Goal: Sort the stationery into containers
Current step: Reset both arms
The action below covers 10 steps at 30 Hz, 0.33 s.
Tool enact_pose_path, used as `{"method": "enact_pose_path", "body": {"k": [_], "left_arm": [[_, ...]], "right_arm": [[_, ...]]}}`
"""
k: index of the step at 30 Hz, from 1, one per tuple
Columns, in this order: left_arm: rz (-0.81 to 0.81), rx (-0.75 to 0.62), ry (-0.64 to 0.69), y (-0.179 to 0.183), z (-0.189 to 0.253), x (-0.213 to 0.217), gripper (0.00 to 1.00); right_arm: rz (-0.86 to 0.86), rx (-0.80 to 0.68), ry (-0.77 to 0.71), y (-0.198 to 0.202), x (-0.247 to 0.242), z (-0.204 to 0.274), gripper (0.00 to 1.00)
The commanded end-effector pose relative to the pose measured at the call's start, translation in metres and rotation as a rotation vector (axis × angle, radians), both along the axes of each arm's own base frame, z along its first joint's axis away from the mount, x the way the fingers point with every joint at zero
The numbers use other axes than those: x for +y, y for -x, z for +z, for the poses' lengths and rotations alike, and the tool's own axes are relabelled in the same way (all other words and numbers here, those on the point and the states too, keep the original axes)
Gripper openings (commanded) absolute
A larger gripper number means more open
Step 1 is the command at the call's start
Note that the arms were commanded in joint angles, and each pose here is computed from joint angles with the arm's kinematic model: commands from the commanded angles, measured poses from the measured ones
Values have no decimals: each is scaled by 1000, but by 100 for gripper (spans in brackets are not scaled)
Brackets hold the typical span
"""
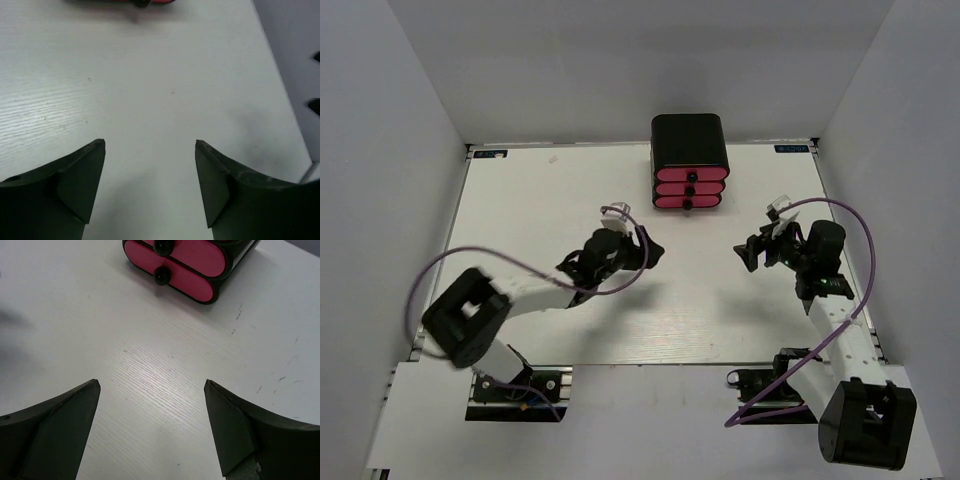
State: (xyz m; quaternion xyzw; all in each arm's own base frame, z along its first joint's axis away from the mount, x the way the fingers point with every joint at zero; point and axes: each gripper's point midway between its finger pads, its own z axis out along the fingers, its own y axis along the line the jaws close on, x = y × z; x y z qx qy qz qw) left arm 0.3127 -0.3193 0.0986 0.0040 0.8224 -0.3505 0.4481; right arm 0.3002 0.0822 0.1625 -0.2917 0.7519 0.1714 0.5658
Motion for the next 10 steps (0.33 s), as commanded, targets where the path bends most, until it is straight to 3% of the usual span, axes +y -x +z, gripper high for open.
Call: {"method": "enact_pose_path", "body": {"k": [1,2,3,8,10], "left_arm": [[-137,-159,-140,34,55,30,85],[-138,-187,-159,37,67,40,95],[-132,-209,-179,40,77,53,100],[-57,-374,-306,70,128,120,100],[-44,-389,-328,78,127,134,100]], "right_arm": [[-50,-14,-86,-5,-2,27,90],[-63,18,-120,-3,-1,30,90],[-71,23,-134,-1,-2,33,90],[-106,-10,-180,13,-3,42,90],[-122,-33,-179,17,-6,43,90]]}}
